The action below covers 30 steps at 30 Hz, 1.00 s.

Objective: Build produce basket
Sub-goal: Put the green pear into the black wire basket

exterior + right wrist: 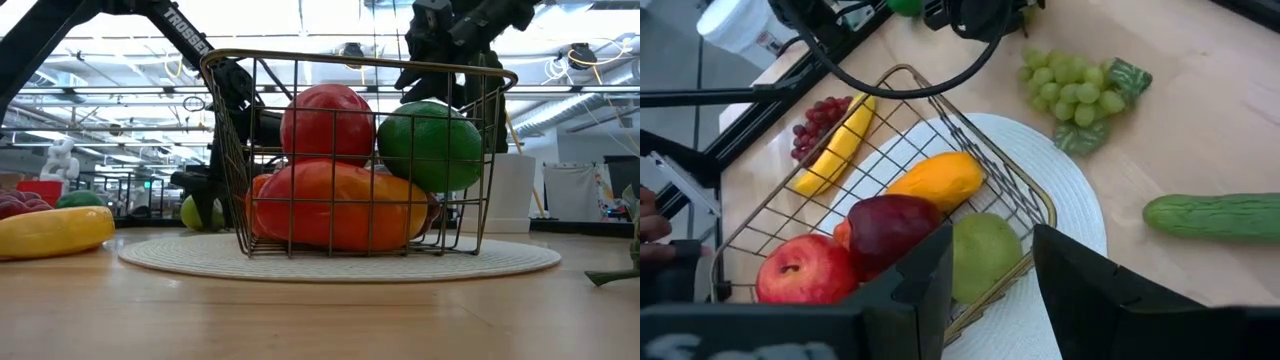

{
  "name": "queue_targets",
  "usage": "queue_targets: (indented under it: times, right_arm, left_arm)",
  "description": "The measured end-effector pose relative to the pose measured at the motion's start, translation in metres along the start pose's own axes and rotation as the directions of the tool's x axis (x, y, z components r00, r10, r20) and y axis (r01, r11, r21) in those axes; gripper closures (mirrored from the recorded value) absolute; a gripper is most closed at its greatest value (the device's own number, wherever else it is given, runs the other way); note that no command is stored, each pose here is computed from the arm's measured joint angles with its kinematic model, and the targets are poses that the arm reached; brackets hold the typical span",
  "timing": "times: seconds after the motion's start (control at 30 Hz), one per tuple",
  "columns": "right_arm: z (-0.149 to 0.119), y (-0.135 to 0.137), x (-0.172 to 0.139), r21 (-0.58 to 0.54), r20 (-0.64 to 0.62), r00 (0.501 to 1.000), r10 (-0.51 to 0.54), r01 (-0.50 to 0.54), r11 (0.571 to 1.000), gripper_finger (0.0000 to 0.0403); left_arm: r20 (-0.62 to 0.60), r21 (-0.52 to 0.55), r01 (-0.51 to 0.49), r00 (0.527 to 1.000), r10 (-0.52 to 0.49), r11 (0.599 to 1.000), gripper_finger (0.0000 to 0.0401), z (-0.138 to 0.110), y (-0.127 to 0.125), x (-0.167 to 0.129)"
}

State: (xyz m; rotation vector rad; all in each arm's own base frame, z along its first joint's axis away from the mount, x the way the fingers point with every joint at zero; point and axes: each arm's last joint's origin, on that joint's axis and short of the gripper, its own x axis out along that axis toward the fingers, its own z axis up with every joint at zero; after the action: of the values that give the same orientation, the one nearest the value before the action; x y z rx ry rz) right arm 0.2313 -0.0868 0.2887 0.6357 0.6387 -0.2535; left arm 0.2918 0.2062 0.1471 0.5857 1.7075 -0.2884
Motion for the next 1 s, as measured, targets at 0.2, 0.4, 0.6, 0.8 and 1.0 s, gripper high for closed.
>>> queue_targets:
  times: [0.2,0.4,0.6,0.8,1.0]
  right_arm:
    - [-0.001,0.002,0.0,-0.003,-0.029,0.997,0.065,-0.065,0.998,0.0267]
    - [-0.001,0.004,0.0,0.003,-0.052,0.991,0.12,-0.12,0.993,0.0267]
    - [-0.003,0.006,0.0,-0.004,-0.065,0.987,0.144,-0.144,0.99,0.0267]
    - [-0.006,0.013,0.0,-0.045,-0.08,0.983,0.164,-0.168,0.985,0.0267]
    - [-0.011,0.023,0.002,-0.084,-0.104,0.977,0.188,-0.197,0.977,0.0267]
  left_arm:
    - [-0.005,0.006,-0.004,1.0,0.004,1.0,0.0155,0.0,0.0,0.001]
    - [-0.016,0.048,0.013,1.0,-0.012,0.999,0.0156,-0.001,-0.01,0.011]
    - [-0.051,0.062,-0.015,0.999,0.018,0.998,0.0157,0.004,-0.017,0.017]
    - [-0.059,0.091,-0.035,0.997,0.041,0.995,0.0209,0.009,-0.018,0.017]
    - [-0.064,0.035,-0.03,0.997,0.033,0.999,0.0246,0.009,-0.019,0.018]
